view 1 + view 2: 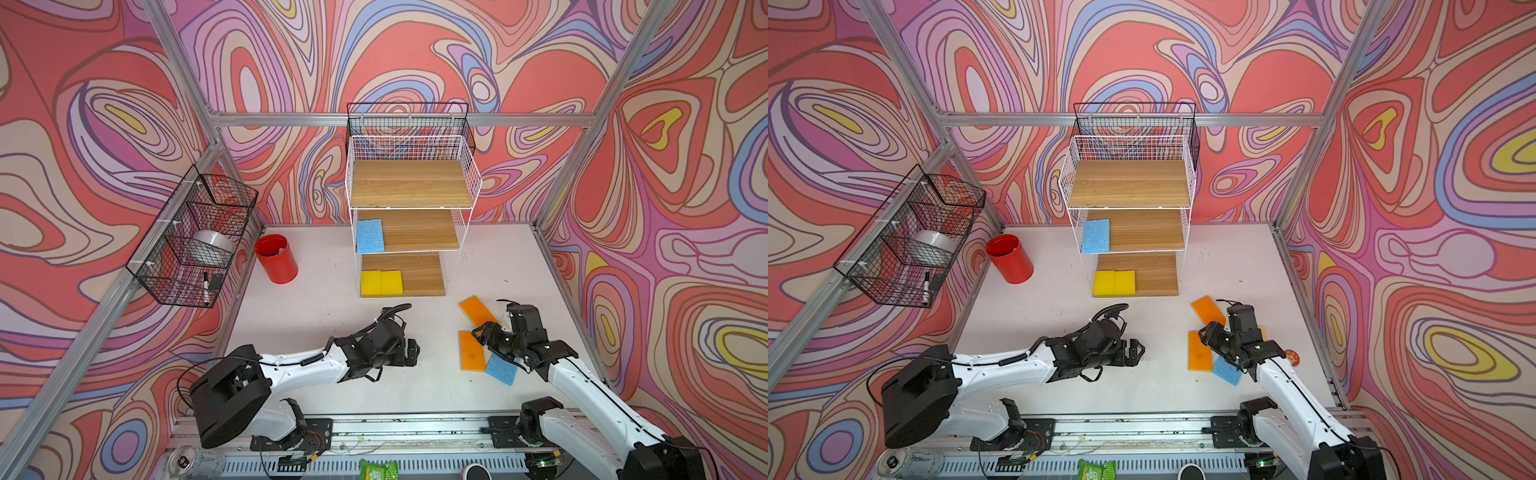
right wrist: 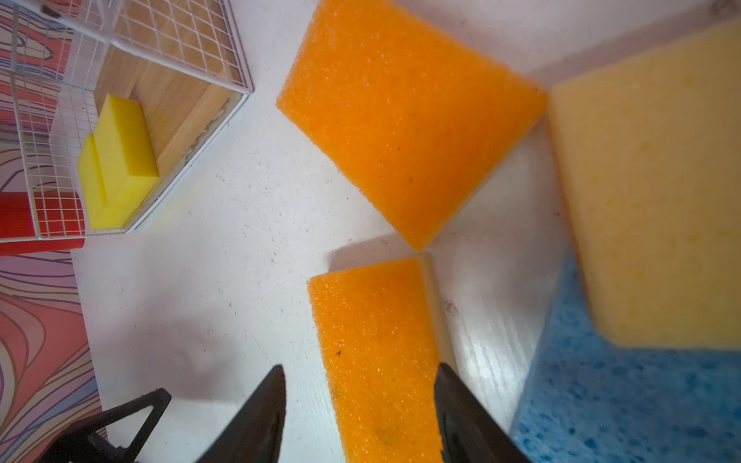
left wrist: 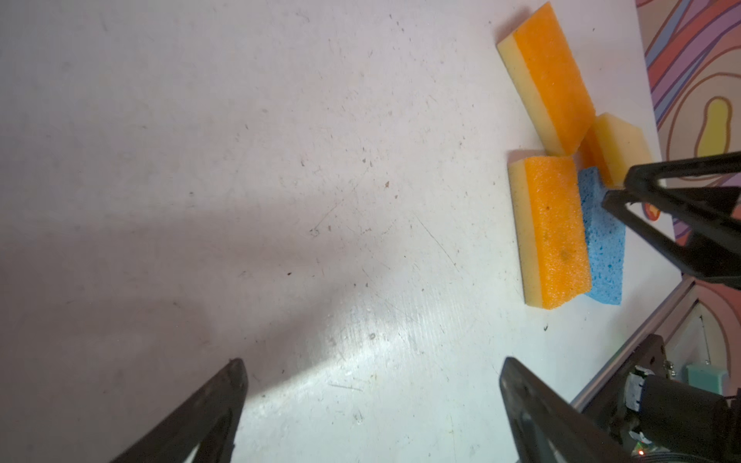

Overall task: Place and organize the cleaning sponges onto the shelf
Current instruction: 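Withdraw the right gripper and move it over the orange scrub sponges, then grasp an orange scrub sponge with the right gripper while the left gripper approaches, then lift the orange sponge toward the middle tier while the left gripper draws back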

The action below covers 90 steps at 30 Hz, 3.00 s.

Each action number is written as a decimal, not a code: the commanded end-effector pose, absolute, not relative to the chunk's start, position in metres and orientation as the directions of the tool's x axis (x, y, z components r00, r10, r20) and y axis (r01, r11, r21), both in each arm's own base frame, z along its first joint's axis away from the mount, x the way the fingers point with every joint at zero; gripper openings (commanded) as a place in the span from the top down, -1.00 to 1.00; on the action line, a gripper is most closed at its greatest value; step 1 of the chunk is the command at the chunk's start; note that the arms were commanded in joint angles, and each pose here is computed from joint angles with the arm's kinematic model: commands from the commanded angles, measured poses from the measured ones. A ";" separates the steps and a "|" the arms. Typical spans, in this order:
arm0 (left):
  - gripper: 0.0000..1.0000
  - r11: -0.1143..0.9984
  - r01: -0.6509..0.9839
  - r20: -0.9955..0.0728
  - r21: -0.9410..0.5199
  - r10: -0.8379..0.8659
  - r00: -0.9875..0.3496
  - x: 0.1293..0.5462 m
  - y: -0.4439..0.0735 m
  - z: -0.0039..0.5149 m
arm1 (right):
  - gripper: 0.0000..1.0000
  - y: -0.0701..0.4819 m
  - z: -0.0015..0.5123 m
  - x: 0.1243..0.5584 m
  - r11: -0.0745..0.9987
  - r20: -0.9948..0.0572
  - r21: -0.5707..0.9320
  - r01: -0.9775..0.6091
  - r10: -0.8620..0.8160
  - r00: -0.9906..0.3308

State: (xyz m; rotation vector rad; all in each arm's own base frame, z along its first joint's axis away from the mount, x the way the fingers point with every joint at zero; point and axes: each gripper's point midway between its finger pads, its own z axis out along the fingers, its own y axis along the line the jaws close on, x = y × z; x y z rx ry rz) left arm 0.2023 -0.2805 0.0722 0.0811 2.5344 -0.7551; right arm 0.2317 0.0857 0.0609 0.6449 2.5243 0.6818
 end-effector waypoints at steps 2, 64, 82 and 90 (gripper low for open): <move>-1.00 0.860 0.111 -0.496 -0.499 -0.178 -0.850 0.197 -0.243 0.070 | -0.23 0.086 0.054 0.233 0.755 -0.287 0.572 0.321 0.551 -0.784; 0.21 0.773 0.175 -0.392 -0.610 -0.102 -0.914 0.179 -0.309 0.033 | 0.17 0.207 0.047 0.189 0.799 -0.144 0.602 0.018 0.131 -0.981; 0.22 0.748 0.198 -0.392 -0.633 -0.090 -0.916 0.194 -0.347 0.037 | 0.41 0.217 0.039 0.185 0.750 -0.122 0.661 0.019 0.132 -0.984; 0.19 0.748 0.200 -0.401 -0.633 -0.096 -0.911 0.196 -0.347 0.041 | 0.91 0.219 0.046 0.192 0.744 -0.145 0.668 0.012 0.146 -0.979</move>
